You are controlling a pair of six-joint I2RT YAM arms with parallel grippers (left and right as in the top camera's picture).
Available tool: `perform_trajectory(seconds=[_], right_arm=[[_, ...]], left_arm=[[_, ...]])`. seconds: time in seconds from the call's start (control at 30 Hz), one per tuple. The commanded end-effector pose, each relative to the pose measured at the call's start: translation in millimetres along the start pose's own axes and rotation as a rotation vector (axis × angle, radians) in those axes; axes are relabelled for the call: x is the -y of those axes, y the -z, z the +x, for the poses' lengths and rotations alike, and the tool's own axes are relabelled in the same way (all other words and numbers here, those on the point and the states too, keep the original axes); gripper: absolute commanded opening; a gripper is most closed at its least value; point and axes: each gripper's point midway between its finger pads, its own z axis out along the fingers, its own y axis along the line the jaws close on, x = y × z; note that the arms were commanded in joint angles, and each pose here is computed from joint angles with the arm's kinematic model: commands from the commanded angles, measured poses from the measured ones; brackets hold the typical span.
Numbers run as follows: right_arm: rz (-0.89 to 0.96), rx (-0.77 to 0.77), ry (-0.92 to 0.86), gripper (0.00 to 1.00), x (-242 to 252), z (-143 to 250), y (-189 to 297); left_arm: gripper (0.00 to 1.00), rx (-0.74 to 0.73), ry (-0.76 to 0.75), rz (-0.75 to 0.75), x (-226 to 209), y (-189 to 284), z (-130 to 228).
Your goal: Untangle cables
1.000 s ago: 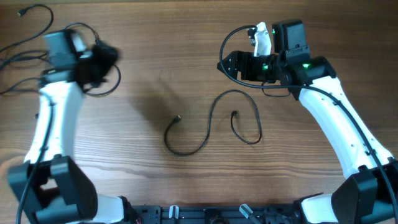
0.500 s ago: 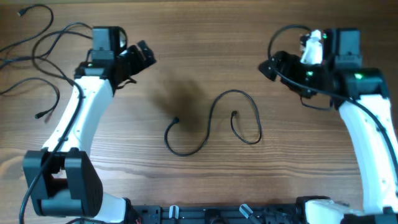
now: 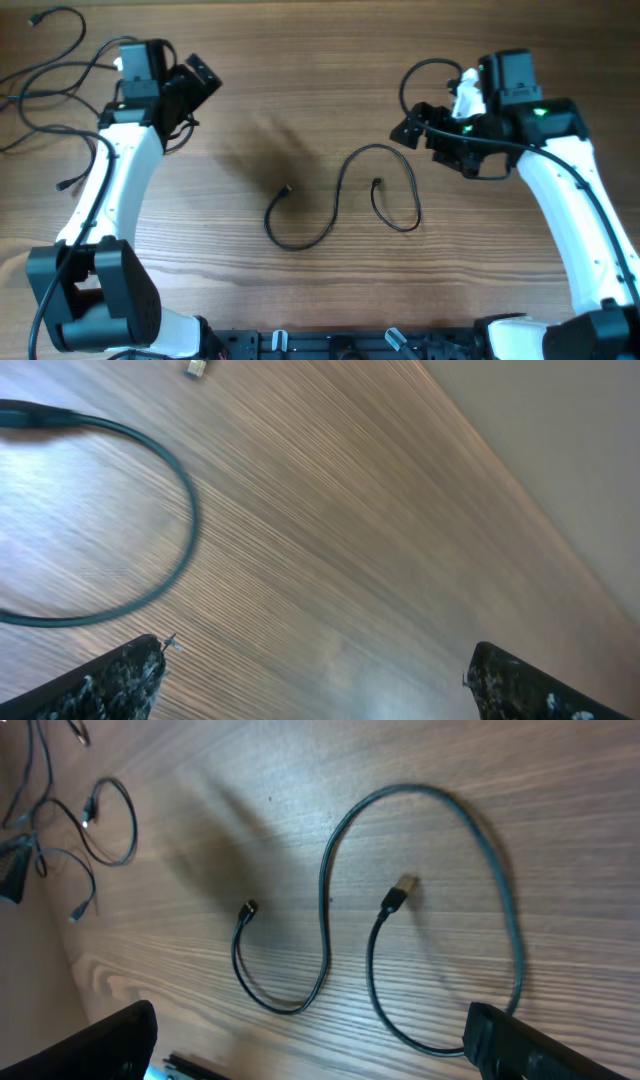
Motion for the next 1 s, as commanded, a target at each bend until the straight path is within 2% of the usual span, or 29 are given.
perform_trajectory(seconds=[0.0, 0.03, 0.1, 0.13, 0.17, 0.3, 0.43, 0.77, 0.9, 0.97], right_arm=[[0.008, -0.035, -0.104, 1.0, -6.3, 2.0, -21.7], [0.005, -0.034, -0.167, 1.0, -8.6, 1.2, -24.7], [-0.008, -0.014, -0.229, 0.91, -11.7, -4.6, -25.2], [-0.018, -0.001, -0.242, 0.93, -13.8, -8.1, -25.2], [-0.024, 0.007, -0.239, 0.98, -15.1, -10.4, -25.1], [-0.032, 0.036, -0.262, 0.99, -22.7, -15.7, -29.1], [0.115, 0.091, -0.305, 0.99, -14.1, -11.7, -49.5], [0.32, 0.012, -0.239, 0.99, 2.1, 16.8, -115.4], [0.337, -0.002, -0.241, 0.94, 7.0, 17.5, -127.1], [0.329, 0.004, -0.249, 0.87, 5.9, 14.9, -135.0]], left_arm=[[1.0, 0.019, 0.098, -0.036, -13.9, -2.4, -6.8], [1.0, 0.018, 0.097, -0.036, -13.6, -2.4, -6.5], [1.0, 0.016, 0.097, -0.039, -14.2, -2.4, -6.0], [1.0, 0.016, 0.097, -0.045, -15.5, -2.3, -5.6], [1.0, 0.024, 0.098, -0.053, -17.0, -2.2, -6.9], [1.0, 0.037, 0.098, -0.082, -22.6, -1.9, -8.5], [1.0, 0.022, 0.099, -0.118, -30.3, -1.3, -3.6], [1.0, -0.013, 0.1, -0.147, -37.0, -0.4, 5.3], [1.0, -0.015, 0.1, -0.149, -37.5, -0.4, 5.9], [1.0, -0.015, 0.1, -0.149, -37.5, -0.4, 5.9]])
